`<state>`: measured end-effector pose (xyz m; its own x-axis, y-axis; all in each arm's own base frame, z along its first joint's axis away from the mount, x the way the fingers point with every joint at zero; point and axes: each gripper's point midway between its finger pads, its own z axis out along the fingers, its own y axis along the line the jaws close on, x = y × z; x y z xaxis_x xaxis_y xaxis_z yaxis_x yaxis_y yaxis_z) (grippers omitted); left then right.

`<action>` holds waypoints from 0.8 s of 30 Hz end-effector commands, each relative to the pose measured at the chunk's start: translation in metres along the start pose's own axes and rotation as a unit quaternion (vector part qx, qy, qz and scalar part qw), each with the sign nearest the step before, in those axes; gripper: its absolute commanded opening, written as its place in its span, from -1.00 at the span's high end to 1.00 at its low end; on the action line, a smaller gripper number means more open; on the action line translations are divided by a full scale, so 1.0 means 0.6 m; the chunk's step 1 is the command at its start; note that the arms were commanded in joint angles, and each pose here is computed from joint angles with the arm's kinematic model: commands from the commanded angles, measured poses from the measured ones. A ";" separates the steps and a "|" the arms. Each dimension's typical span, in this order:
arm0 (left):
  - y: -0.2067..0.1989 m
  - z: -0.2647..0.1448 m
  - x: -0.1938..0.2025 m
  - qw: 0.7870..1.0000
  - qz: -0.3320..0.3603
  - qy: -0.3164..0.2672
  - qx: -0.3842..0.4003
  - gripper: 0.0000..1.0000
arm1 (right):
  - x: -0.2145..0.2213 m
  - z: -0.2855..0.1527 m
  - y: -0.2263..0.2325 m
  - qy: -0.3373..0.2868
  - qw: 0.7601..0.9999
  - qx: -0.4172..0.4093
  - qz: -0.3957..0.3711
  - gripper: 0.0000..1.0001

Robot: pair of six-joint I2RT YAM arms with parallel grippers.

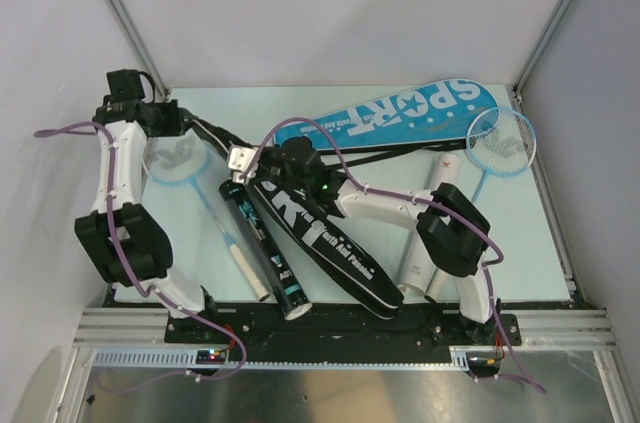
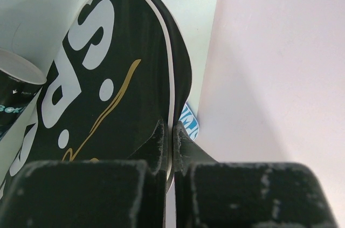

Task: Pack up the badminton gear
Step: Zip the racket bag at the center of the board.

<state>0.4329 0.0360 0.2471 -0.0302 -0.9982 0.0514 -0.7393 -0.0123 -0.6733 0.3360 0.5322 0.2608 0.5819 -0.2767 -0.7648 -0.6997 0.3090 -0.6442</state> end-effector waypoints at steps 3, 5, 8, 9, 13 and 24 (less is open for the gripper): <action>-0.082 -0.031 -0.033 0.996 0.019 -0.042 0.080 1.00 | -0.031 -0.033 -0.022 -0.002 0.999 0.010 0.041 1.00; -0.088 -0.031 -0.034 0.995 0.026 -0.043 0.083 1.00 | -0.029 -0.040 -0.020 0.006 0.999 0.010 0.046 1.00; -0.095 -0.028 -0.033 0.995 0.031 -0.038 0.086 1.00 | -0.030 -0.052 -0.018 0.008 0.999 0.011 0.047 1.00; -0.096 -0.027 -0.033 0.995 0.034 -0.037 0.086 1.00 | -0.030 -0.057 -0.019 0.010 0.999 0.013 0.049 1.00; -0.105 -0.029 -0.035 0.994 0.045 -0.042 0.092 1.00 | -0.022 -0.073 -0.019 0.030 0.998 0.019 0.056 1.00; -0.147 -0.041 -0.050 0.987 0.086 -0.068 0.118 1.00 | 0.023 -0.161 0.006 0.118 0.987 0.030 0.104 1.00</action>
<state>0.4617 0.0483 0.2763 -0.0859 -0.9944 -0.0614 -0.6754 0.1034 -0.7302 0.3089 0.4680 0.2404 0.3938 -0.3875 -0.8335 -0.7647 0.3651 -0.5310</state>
